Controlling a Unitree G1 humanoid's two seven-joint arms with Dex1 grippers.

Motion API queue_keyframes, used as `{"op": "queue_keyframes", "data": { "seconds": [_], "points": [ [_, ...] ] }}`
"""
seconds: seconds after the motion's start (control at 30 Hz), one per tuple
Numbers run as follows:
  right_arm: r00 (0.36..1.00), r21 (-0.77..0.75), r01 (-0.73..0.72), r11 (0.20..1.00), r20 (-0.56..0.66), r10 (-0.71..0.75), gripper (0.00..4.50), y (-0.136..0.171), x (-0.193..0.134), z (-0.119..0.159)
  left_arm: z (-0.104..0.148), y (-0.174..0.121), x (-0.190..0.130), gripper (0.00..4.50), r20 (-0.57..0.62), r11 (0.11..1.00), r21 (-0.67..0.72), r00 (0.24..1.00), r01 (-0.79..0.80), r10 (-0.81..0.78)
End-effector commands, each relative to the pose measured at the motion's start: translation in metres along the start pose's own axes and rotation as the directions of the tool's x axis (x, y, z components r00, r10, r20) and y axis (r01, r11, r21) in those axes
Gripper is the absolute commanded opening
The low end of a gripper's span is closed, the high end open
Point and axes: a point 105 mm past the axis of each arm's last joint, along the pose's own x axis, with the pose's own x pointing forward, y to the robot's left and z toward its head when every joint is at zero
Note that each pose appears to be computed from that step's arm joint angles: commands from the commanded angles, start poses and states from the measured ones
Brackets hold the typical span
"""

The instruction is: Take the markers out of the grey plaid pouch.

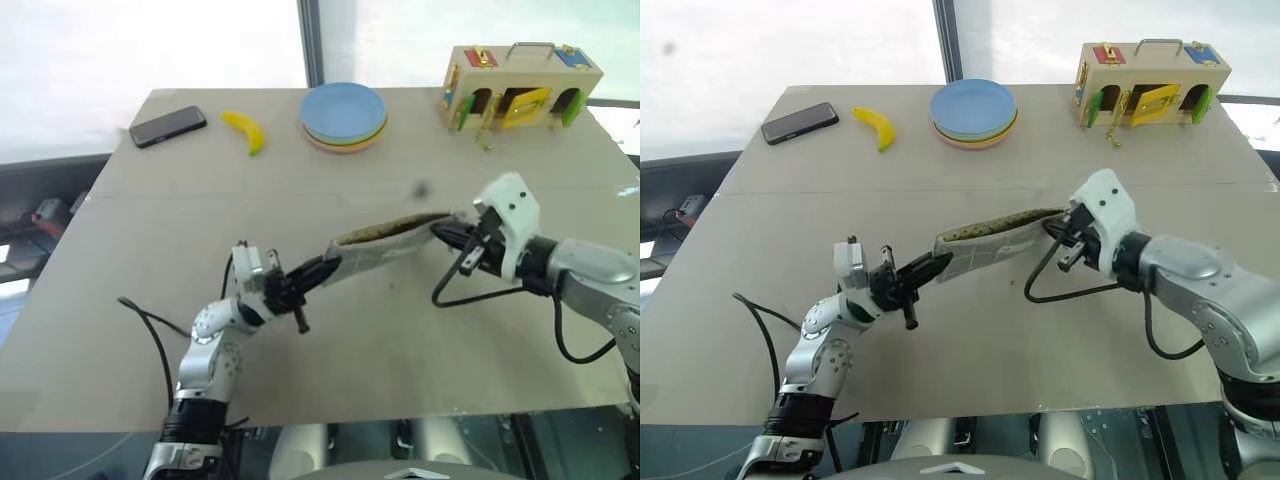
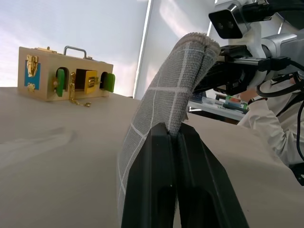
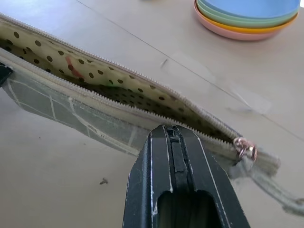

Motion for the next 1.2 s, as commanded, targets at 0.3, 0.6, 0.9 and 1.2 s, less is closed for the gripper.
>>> {"op": "queue_keyframes", "data": {
  "seconds": [0.3, 0.6, 0.9, 1.2],
  "points": [
    [0.986, -0.096, -0.166, 0.981, -0.048, 0.162, 0.06, 0.026, 0.027, -0.001, -0.003, -0.002, -0.005, 0.00, 0.019, 1.000, 0.010, 1.000, -0.017, 0.017],
    [0.939, -0.268, -0.329, 0.906, -0.191, 0.284, 0.84, 0.042, 0.024, -0.012, -0.001, 0.005, -0.005, 0.00, 0.045, 0.996, -0.073, 0.997, -0.058, 0.062],
    [0.980, -0.510, -0.194, 0.838, -0.137, 0.143, 2.48, 0.031, 0.068, -0.015, 0.000, -0.001, 0.000, 0.00, 0.031, 0.995, -0.096, 0.999, -0.019, 0.022],
    [0.990, -0.629, -0.142, 0.765, -0.108, 0.095, 2.24, 0.037, 0.134, -0.042, 0.003, -0.011, 0.011, 0.00, 0.028, 0.995, -0.093, 0.999, 0.034, -0.031]
  ]
}}
